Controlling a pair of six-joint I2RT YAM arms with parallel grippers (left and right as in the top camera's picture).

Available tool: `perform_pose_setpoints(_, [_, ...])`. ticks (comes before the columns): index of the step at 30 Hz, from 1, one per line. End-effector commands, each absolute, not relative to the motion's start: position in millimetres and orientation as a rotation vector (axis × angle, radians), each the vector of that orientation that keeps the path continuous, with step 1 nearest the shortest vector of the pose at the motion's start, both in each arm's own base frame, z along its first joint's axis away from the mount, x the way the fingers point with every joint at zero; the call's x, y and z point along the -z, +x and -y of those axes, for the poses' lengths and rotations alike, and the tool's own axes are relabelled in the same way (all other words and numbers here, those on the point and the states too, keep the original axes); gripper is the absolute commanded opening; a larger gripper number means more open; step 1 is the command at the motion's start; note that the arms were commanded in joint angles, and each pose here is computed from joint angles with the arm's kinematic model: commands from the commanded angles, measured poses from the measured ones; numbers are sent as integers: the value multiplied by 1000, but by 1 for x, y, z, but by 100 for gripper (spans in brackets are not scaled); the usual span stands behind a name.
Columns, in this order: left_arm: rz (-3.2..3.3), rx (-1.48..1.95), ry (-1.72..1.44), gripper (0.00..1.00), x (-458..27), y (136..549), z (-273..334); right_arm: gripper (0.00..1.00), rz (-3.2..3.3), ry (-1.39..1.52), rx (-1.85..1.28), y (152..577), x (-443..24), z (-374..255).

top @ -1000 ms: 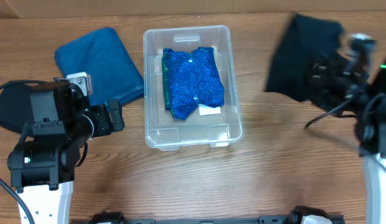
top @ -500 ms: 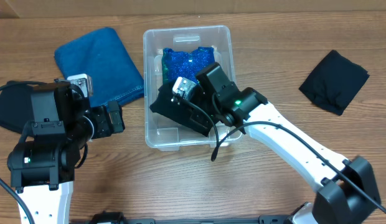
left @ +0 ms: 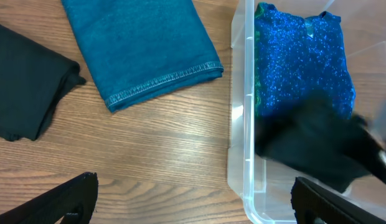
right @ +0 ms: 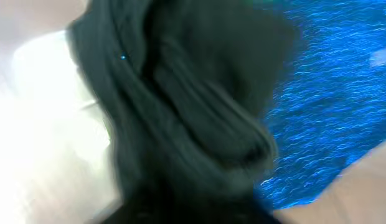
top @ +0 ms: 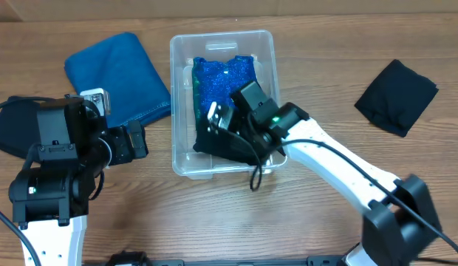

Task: Pack container
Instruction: 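Place the black cloth into the bin's front half with the right gripper, then grasp the second black cloth on the right with the right gripper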

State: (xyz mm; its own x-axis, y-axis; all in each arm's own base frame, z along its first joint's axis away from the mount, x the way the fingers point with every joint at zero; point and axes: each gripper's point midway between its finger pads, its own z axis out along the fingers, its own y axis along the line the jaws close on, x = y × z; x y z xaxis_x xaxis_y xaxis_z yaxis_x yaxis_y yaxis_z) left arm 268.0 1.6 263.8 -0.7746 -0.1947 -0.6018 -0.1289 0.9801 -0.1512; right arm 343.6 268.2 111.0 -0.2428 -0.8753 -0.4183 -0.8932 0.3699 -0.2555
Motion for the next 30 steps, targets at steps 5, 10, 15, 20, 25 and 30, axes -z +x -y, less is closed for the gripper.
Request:
perform_pose_setpoints(5, [-2448,150,-224,100,-271,270,1,100,-2107,-484,531,429,-213,-182])
perform_pose_setpoints(10, [-2448,150,-223,100,-271,270,1,100,-1976,-21,306,417,-304,-129])
perform_pose_setpoints(15, [-2448,149,-223,100,-271,270,1,100,-2017,306,149,427,-313,-8])
perform_pose_setpoints(20, [-2448,149,-223,100,-271,270,1,100,-2211,694,17,431,-218,135])
perform_pose_setpoints(25, [-2447,149,-223,100,-271,270,1,100,-2329,935,-92,420,-125,206])
perform_pose_setpoints(30, [-2448,150,-223,100,-271,270,1,100,-2372,978,-270,423,-55,230])
